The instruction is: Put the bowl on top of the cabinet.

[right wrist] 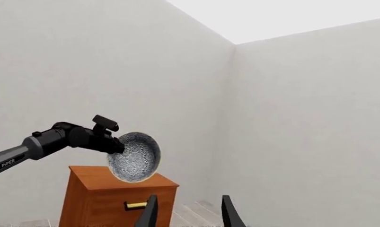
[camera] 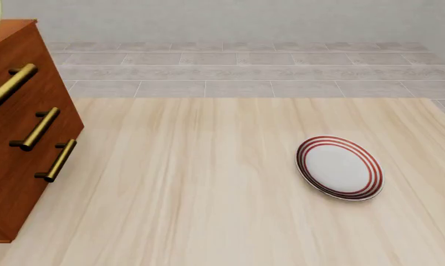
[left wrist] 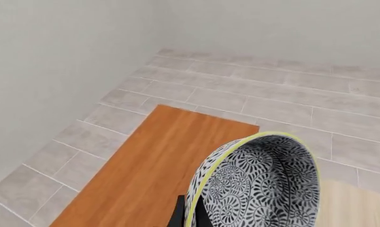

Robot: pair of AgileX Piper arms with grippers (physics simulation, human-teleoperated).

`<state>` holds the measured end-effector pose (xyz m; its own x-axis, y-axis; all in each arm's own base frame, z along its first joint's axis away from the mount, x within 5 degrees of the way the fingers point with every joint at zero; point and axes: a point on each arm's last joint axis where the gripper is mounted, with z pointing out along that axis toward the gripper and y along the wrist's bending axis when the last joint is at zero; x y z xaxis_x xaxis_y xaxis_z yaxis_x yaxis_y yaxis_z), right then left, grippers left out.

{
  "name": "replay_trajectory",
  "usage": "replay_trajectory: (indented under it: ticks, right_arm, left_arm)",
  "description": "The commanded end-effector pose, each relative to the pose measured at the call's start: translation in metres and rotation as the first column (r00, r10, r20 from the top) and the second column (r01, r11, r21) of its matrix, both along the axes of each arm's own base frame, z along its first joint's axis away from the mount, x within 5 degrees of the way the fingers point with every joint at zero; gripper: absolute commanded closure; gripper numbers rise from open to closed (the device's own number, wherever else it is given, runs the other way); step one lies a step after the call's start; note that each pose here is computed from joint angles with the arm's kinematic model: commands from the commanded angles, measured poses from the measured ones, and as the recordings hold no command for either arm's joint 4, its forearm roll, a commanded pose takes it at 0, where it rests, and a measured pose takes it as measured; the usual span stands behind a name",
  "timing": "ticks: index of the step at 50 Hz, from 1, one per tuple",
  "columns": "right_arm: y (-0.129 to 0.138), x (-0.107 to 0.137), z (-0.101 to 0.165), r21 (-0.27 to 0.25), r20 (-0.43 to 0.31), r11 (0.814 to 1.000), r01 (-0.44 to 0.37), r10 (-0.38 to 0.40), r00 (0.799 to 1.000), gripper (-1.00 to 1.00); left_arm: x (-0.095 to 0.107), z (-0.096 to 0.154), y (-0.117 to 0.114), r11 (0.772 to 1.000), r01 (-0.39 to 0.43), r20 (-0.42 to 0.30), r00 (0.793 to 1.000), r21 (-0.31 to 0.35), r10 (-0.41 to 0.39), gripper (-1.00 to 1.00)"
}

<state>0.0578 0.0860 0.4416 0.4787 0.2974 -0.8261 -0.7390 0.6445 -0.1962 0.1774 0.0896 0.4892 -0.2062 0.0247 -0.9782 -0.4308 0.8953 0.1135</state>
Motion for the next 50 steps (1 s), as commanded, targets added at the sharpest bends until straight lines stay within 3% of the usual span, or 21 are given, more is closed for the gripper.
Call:
replay_trajectory:
  ticks: [1, 30, 50]
  right_arm:
    - [0.001, 0.0, -0.001, -0.005, 0.0, 1.0, -0.002, 0.002, 1.0, -1.0]
    - [-0.003, -0.002, 0.001, -0.006, -0.001, 1.0, 0.002, -0.002, 1.0, -1.0]
    - [-0.002, -0.001, 0.0, -0.006, 0.003, 1.0, 0.008, -0.008, 1.0, -1.0]
  left_arm:
    - [-0.004, -0.005, 0.007, 0.999, -0.035, -0.006, 0.999, 0.015, 0.035, 1.0]
    - [-0.007, -0.006, 0.017, 0.996, -0.089, -0.015, 0.996, -0.006, 0.089, 1.0]
    - [-0.002, -0.026, 0.031, 0.991, -0.133, -0.047, 0.99, -0.017, 0.132, 1.0]
